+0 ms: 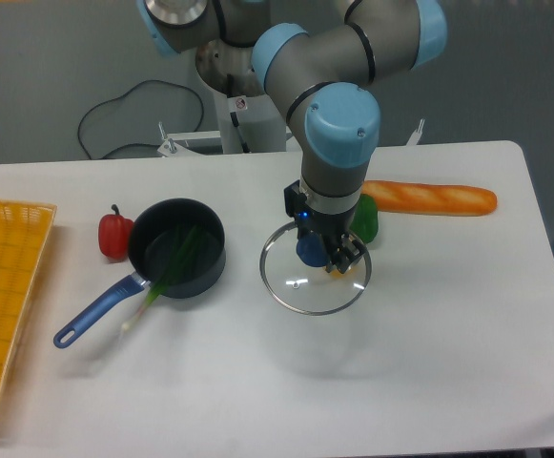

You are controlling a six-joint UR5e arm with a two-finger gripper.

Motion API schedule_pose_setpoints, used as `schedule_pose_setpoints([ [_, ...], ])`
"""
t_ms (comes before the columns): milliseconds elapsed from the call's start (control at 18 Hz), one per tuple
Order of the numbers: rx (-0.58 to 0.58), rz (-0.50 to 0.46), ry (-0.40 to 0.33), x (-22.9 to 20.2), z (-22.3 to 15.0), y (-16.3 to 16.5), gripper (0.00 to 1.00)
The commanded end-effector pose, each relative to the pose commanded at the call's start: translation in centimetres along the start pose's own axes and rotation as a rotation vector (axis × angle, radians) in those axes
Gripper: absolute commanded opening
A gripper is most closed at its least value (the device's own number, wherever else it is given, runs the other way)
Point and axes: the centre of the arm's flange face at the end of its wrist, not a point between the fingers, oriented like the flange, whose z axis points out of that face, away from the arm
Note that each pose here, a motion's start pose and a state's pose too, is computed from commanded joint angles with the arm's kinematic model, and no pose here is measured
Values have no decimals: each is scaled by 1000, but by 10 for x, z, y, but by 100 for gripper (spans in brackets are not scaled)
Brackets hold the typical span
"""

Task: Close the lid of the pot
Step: 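Carry the held glass lid toward the dark blue saucepan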

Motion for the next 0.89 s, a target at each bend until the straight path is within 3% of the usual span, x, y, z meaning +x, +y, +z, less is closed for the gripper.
schedule_pose_setpoints([
  [722,-8,-3,43,26,19,-1,48],
  [889,-2,-46,38,28,17,-3,48],
])
